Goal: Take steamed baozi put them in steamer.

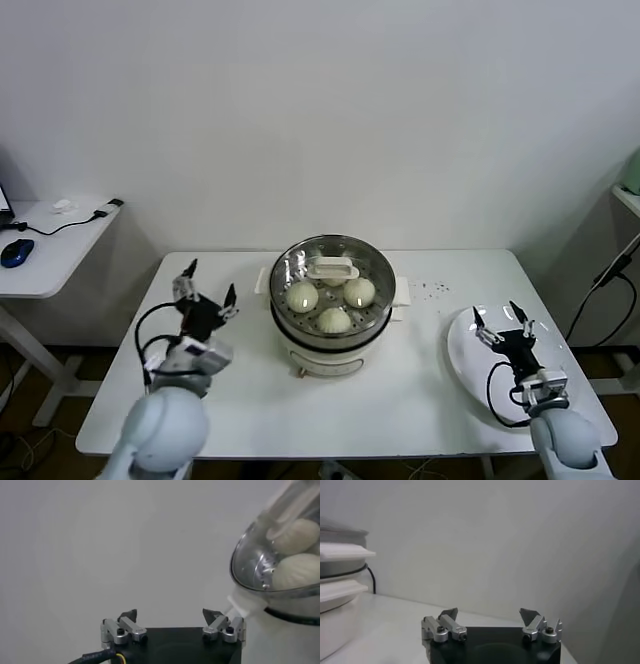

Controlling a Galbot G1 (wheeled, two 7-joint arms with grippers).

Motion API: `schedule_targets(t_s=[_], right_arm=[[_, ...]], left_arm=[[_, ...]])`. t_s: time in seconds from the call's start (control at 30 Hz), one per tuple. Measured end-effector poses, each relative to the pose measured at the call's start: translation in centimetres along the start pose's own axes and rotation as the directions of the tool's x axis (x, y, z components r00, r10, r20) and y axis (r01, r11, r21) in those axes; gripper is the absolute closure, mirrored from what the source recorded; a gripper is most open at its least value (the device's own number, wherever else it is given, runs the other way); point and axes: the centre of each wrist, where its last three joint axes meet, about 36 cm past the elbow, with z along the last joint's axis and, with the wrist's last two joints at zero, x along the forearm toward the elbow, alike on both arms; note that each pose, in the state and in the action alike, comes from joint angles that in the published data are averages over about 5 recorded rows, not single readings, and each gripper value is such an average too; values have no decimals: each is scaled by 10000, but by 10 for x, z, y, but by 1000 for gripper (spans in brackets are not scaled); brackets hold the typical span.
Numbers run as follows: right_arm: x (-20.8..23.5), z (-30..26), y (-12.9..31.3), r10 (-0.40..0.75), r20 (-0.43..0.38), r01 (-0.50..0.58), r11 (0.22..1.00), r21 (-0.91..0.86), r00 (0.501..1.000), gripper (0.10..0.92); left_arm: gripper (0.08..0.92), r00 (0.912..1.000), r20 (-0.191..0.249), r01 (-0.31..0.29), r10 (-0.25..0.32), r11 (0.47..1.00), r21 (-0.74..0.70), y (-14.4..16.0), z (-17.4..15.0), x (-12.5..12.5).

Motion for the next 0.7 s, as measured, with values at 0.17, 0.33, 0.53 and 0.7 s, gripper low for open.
schedule_targets(t_s=[0.17,0.33,0.53,0.7], right_arm=[[5,-3,7,-51,5,51,10000,-70,10000,200],[11,-7,13,-127,-12,127,9996,-234,9999,200],[21,-10,20,-220,-2,219,9979,-616,9998,200],[26,-12,21,-244,67,248,9963,-827,9997,200]], left_arm=[[177,9989,469,-71,-33,9755,2197,10,36,13],[177,9973,654,64,-349,9193,3934,8,66,26],[177,9955,694,199,-639,8614,5076,1,88,39],[177,9939,706,315,-849,8308,5556,-3,97,47]])
